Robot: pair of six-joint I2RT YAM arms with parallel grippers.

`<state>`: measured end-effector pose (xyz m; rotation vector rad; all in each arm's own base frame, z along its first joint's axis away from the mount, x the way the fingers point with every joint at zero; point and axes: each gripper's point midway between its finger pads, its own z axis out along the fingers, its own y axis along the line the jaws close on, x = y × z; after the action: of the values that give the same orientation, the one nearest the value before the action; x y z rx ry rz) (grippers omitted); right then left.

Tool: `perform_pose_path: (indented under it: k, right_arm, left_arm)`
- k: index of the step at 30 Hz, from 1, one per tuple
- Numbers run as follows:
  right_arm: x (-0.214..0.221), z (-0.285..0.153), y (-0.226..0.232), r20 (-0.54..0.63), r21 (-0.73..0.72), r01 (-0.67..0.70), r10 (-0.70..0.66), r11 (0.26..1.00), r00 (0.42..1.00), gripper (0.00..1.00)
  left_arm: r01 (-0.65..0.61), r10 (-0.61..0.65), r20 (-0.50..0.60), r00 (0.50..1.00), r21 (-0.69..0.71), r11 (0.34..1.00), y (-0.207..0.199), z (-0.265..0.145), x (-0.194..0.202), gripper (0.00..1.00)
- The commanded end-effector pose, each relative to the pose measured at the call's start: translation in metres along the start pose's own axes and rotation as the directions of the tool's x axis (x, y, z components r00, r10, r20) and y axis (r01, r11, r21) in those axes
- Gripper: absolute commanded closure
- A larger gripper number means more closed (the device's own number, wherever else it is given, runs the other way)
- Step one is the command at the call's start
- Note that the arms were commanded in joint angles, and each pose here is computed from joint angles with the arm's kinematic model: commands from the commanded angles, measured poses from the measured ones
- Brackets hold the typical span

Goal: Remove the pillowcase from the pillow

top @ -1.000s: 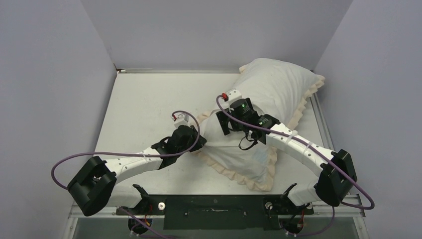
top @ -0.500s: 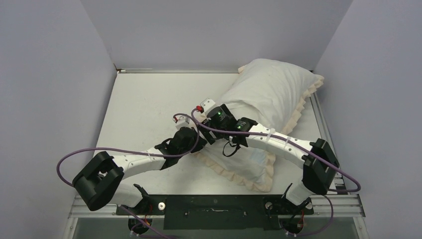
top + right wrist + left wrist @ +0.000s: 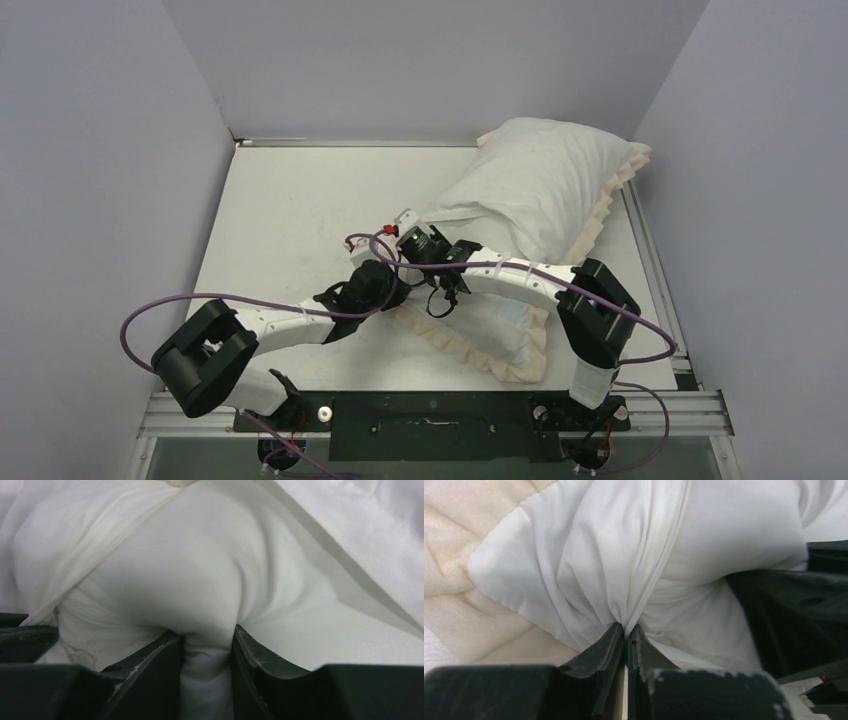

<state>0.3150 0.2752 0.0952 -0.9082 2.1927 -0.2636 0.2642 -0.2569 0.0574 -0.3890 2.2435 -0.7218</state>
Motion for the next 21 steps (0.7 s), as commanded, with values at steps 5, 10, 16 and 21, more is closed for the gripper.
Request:
perform_pose_path:
  k: [5,10,16,21]
  right_arm:
    - [-0.014,-0.025,-0.033,0.070,0.064,-0.094,0.090,0.993,0.993,0.95]
    - [-0.044,-0.063,-0.061,0.241,-0.019,-0.245,0.243,0.969,0.940,0.95]
    - [-0.049,-0.093,-0.110,0.366,-0.185,-0.428,0.467,0.884,0.805,0.95]
    - [-0.042,-0.107,-0.135,0.411,-0.238,-0.502,0.555,0.831,0.723,0.95]
  left_arm:
    - [-0.052,0.048,-0.033,0.998,-0.104,0.993,0.038,-0.003,0.015,1.00]
    - [-0.050,0.047,-0.024,0.999,-0.125,0.991,0.045,-0.007,0.012,1.00]
    - [-0.036,0.035,-0.008,0.999,-0.141,0.989,0.055,-0.010,0.006,1.00]
    - [-0.023,0.024,0.002,1.000,-0.156,0.987,0.062,-0.011,0.000,1.00]
